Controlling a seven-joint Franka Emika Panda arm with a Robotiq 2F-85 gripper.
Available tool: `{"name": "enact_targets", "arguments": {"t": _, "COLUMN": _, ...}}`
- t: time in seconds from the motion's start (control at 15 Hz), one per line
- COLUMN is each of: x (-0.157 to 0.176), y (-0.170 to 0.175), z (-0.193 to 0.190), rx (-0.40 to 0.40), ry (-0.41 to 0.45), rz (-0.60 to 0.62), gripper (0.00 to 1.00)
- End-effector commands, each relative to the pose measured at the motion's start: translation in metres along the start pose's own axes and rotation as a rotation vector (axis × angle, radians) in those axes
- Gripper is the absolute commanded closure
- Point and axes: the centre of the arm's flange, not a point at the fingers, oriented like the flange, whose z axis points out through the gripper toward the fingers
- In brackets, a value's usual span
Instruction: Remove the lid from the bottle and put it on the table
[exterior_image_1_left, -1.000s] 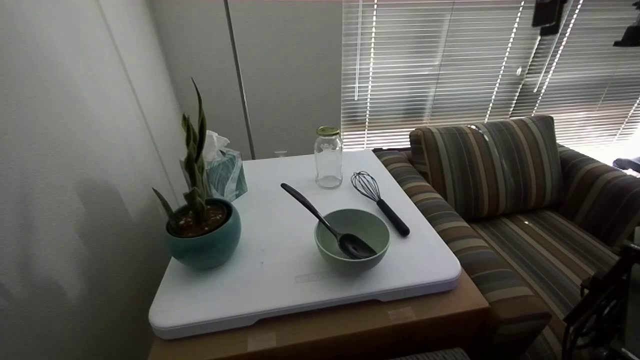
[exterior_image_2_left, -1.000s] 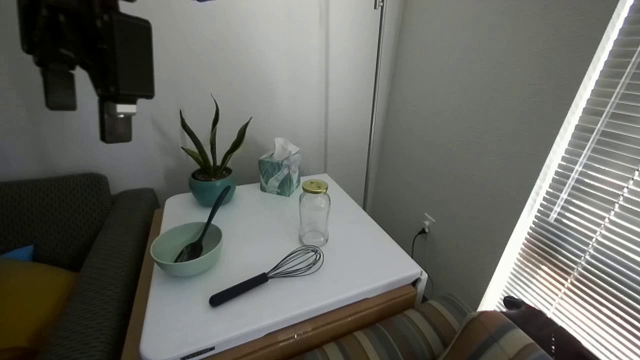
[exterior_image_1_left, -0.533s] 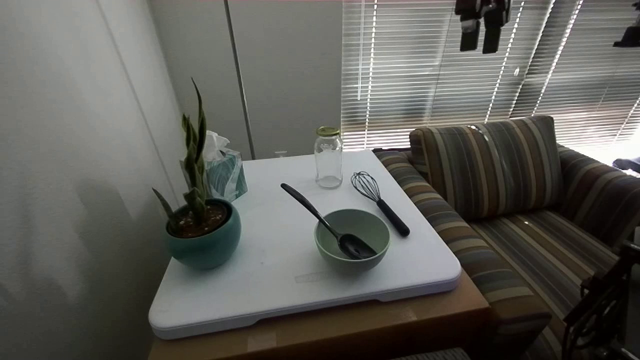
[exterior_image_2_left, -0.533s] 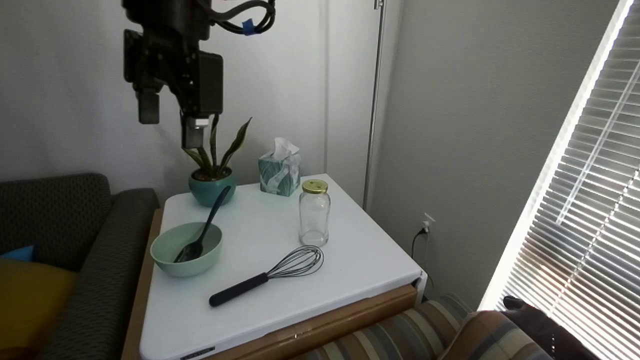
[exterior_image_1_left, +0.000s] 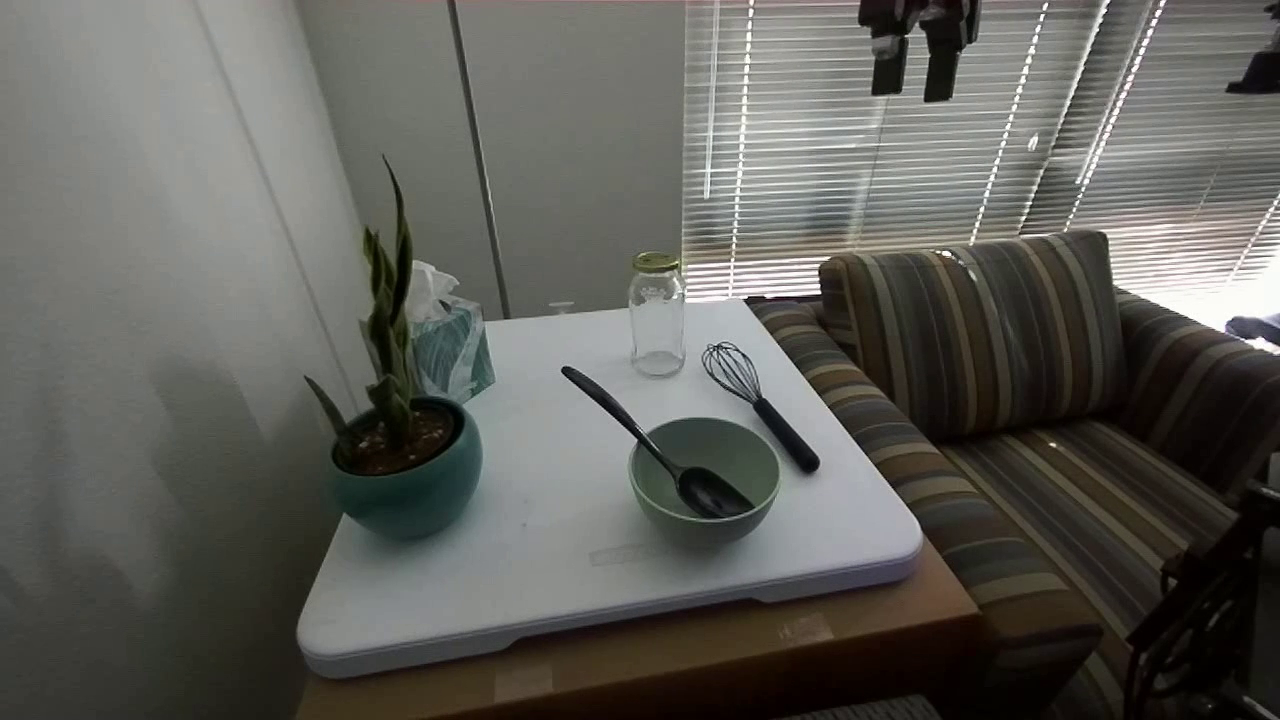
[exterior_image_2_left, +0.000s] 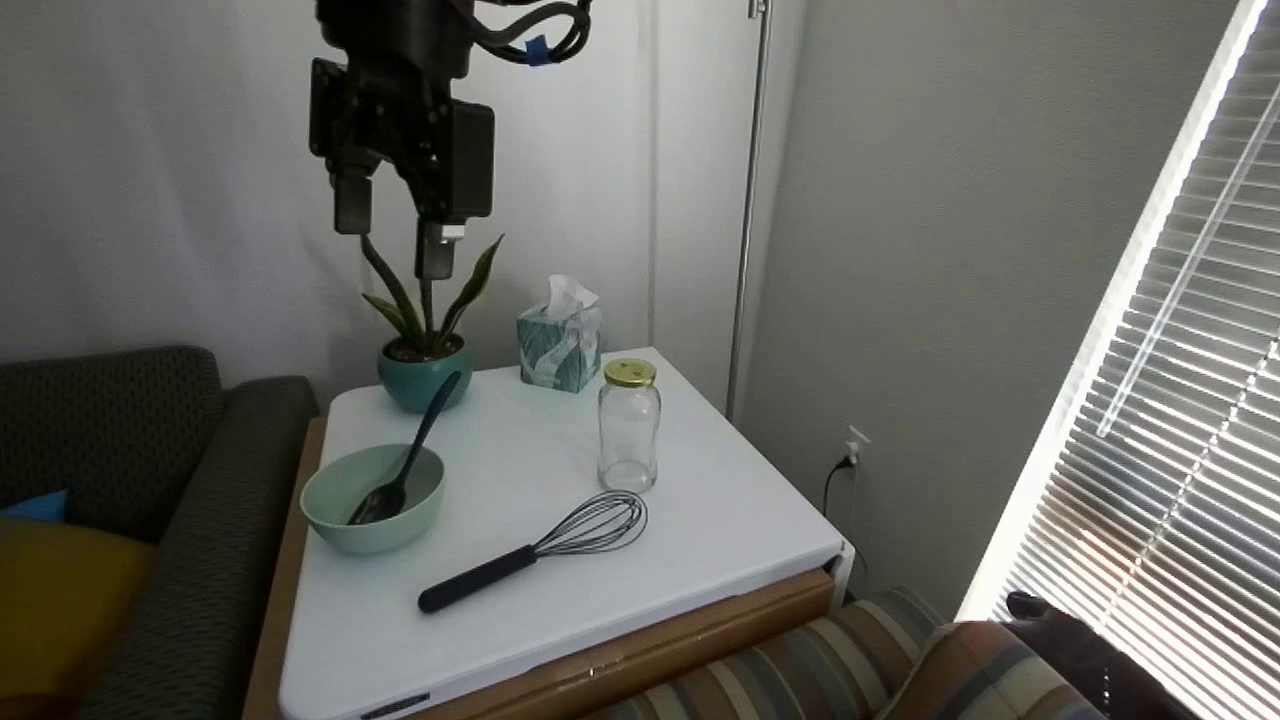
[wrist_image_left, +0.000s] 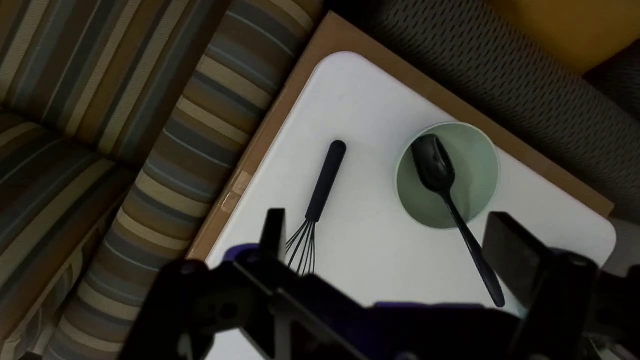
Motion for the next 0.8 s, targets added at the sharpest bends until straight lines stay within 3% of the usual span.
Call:
{"name": "enact_targets", "arguments": {"t": 0.0, "x": 0.0, "y": 0.0, "z": 0.0, "rx": 0.0, "ry": 0.0, "rz": 0.0, "gripper": 0.0}}
{"name": "enact_targets", "arguments": {"t": 0.2, "x": 0.024, "y": -0.004, "z": -0.006, "rx": -0.052, "ry": 0.001, "rz": -0.056, "gripper": 0.0}}
{"name": "enact_targets", "arguments": {"t": 0.53, "x": 0.082, "y": -0.015, "z": -0.029, "rx": -0.236, "ry": -0.026, "rz": -0.156, "gripper": 0.0}}
{"name": "enact_targets", "arguments": {"t": 0.73, "x": 0.121, "y": -0.022, "z": -0.04, "rx": -0.271, "ry": -0.022, "rz": -0.176, "gripper": 0.0}}
